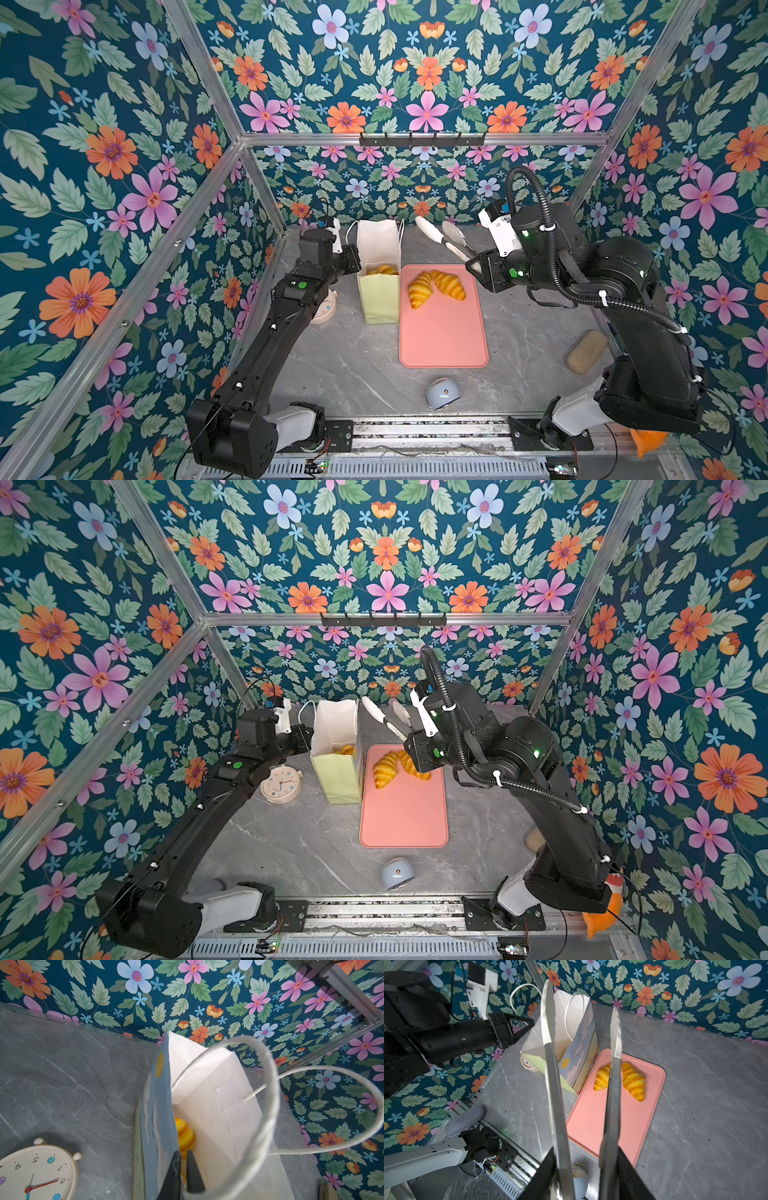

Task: Place the fake bread into the paper bag
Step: 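Move the tongs with the right gripper toward the croissants on the tray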

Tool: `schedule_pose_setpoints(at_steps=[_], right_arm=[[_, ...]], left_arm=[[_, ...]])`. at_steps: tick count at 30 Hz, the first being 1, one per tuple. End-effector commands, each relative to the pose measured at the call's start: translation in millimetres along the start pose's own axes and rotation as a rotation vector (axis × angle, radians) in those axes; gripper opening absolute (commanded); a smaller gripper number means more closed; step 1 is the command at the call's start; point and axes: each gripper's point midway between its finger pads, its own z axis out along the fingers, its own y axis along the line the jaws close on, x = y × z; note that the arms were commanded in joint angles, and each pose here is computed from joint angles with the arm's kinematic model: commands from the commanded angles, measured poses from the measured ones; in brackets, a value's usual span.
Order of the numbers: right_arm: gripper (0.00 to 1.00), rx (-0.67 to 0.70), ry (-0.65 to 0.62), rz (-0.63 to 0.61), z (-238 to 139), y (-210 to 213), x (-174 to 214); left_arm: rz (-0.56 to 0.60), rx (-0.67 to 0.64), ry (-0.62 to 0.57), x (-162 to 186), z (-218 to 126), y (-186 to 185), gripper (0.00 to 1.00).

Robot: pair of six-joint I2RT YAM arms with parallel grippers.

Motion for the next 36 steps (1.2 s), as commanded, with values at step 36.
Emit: schedule_pose_setpoints(at_steps=[36], right_arm=[[0.49,0.323,0.558,-0.388,157,-126,134]], left_arm=[[0.009,0.010,0.007,5,1,0,0.10]])
